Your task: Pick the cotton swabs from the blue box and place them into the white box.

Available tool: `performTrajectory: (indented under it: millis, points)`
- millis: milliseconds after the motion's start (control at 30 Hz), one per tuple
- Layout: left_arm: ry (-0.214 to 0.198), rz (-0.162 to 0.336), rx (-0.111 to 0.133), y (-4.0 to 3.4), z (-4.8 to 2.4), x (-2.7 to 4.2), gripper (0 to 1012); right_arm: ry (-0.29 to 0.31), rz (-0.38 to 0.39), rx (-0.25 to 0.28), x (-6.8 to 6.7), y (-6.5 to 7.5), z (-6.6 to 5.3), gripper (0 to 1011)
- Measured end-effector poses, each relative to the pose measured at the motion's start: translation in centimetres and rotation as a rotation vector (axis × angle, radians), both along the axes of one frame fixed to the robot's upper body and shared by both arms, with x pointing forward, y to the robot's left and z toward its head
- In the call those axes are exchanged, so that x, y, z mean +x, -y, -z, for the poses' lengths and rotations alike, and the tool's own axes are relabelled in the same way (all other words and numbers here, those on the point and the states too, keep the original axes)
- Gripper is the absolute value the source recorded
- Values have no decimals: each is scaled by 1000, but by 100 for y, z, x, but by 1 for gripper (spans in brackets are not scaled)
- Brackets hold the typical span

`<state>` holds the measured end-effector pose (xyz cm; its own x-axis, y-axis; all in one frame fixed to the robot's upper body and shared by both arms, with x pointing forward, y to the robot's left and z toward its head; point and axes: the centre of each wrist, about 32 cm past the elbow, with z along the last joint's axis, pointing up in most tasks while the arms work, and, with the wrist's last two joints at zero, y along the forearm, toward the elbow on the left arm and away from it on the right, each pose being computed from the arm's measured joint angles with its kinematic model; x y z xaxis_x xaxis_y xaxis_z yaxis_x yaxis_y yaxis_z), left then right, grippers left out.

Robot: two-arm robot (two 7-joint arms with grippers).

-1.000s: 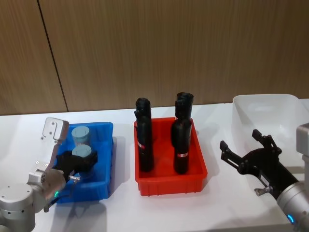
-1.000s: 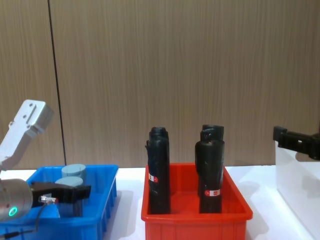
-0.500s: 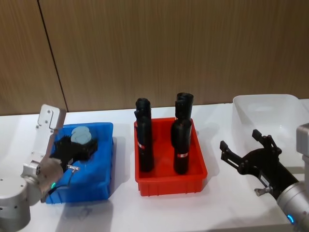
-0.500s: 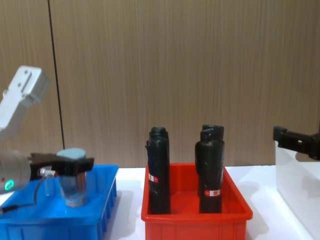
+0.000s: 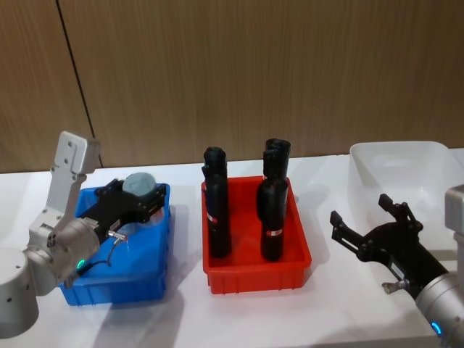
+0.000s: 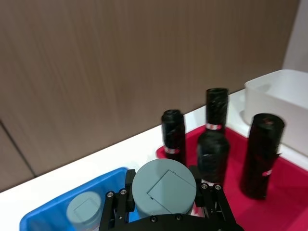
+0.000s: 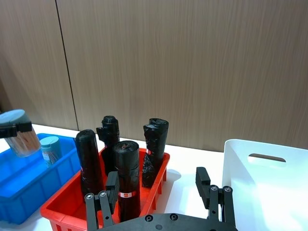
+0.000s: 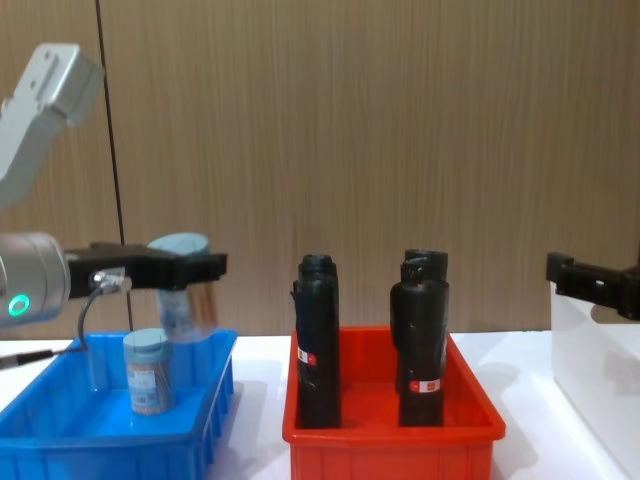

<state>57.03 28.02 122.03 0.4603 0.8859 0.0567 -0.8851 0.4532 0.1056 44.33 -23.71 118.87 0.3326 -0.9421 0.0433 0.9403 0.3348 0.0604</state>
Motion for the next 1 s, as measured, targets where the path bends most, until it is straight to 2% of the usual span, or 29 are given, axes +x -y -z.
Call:
performTrajectory:
  millis: [233, 467, 600, 633, 700, 800, 900, 1000]
  points:
    - [13, 98, -19, 42, -171, -35, 661, 0, 0, 0, 0, 0, 0, 1001]
    - [22, 204, -32, 126, -361, -16, 661, 0, 0, 0, 0, 0, 0, 1002]
    - [27, 277, -41, 224, -486, 24, 661, 0, 0, 0, 0, 0, 0, 1001]
    - [27, 277, -41, 224, -486, 24, 661, 0, 0, 0, 0, 0, 0, 1001]
    - [31, 324, -47, 299, -566, 59, 661, 0, 0, 0, 0, 0, 0, 1002]
    - [32, 362, -52, 367, -626, 97, 661, 0, 0, 0, 0, 0, 0, 1002]
    - [31, 421, -60, 487, -722, 176, 661, 0, 0, 0, 0, 0, 0, 1001]
    - [31, 459, -66, 575, -789, 232, 661, 0, 0, 0, 0, 0, 0, 1001]
